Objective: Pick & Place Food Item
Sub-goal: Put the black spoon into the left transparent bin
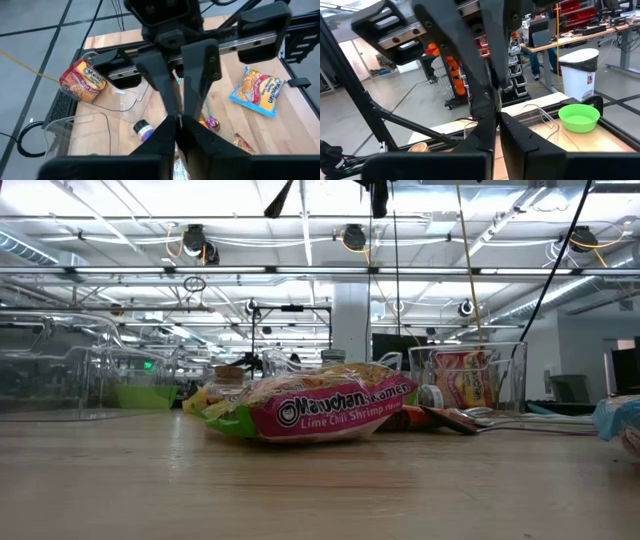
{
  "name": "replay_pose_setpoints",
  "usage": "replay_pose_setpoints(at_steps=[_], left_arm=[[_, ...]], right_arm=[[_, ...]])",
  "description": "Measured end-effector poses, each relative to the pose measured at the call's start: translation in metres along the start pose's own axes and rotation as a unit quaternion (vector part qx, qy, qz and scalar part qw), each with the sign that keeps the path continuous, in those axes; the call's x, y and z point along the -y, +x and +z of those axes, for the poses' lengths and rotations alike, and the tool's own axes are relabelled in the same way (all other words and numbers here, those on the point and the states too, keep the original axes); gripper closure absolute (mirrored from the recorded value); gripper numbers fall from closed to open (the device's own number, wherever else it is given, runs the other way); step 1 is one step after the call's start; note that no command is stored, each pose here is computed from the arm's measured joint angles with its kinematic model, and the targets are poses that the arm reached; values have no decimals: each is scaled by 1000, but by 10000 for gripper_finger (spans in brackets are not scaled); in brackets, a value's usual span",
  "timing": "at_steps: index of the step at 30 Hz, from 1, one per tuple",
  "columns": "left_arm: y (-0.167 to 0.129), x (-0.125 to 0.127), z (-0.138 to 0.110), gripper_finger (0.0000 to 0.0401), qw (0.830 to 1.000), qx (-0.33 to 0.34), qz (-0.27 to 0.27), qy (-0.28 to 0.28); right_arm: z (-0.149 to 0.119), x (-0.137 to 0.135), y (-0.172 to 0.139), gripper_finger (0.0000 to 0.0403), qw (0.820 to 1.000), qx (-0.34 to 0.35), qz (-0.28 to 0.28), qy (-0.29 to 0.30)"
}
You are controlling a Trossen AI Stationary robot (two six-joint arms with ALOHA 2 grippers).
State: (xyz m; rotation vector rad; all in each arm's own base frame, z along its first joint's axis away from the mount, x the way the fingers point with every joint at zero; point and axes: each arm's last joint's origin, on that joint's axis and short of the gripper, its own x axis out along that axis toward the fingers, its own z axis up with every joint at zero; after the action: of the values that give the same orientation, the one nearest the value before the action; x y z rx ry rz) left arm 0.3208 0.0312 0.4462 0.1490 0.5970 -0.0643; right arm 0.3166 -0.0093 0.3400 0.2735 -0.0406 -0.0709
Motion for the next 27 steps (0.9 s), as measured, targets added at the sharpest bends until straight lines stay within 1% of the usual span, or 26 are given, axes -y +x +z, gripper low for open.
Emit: replay_pose_setpoints(at_steps=[3,10,15,18,21,23,27], left_arm=[[0,0,0,334,1000,0,0,0],[0,-2,0,283,1000,-3,16,1],[0,-3,0,232,1000,-3,18,4],[0,-3,2,202,1000,11,24,8],[-5,-5,6,179,999,30,44,11],[-9,-6,8,168,997,38,67,18],[-30,-8,10,158,993,54,103,9]], right_arm=[[0,0,0,400,1000,0,-1,0],[0,1,0,402,1000,0,-5,2],[0,1,0,402,1000,0,-5,3],[0,1,0,402,1000,0,-5,3],[0,2,0,402,1000,4,-17,0],[1,5,0,402,1000,5,-21,-2],[7,10,-3,403,999,16,-28,-7]])
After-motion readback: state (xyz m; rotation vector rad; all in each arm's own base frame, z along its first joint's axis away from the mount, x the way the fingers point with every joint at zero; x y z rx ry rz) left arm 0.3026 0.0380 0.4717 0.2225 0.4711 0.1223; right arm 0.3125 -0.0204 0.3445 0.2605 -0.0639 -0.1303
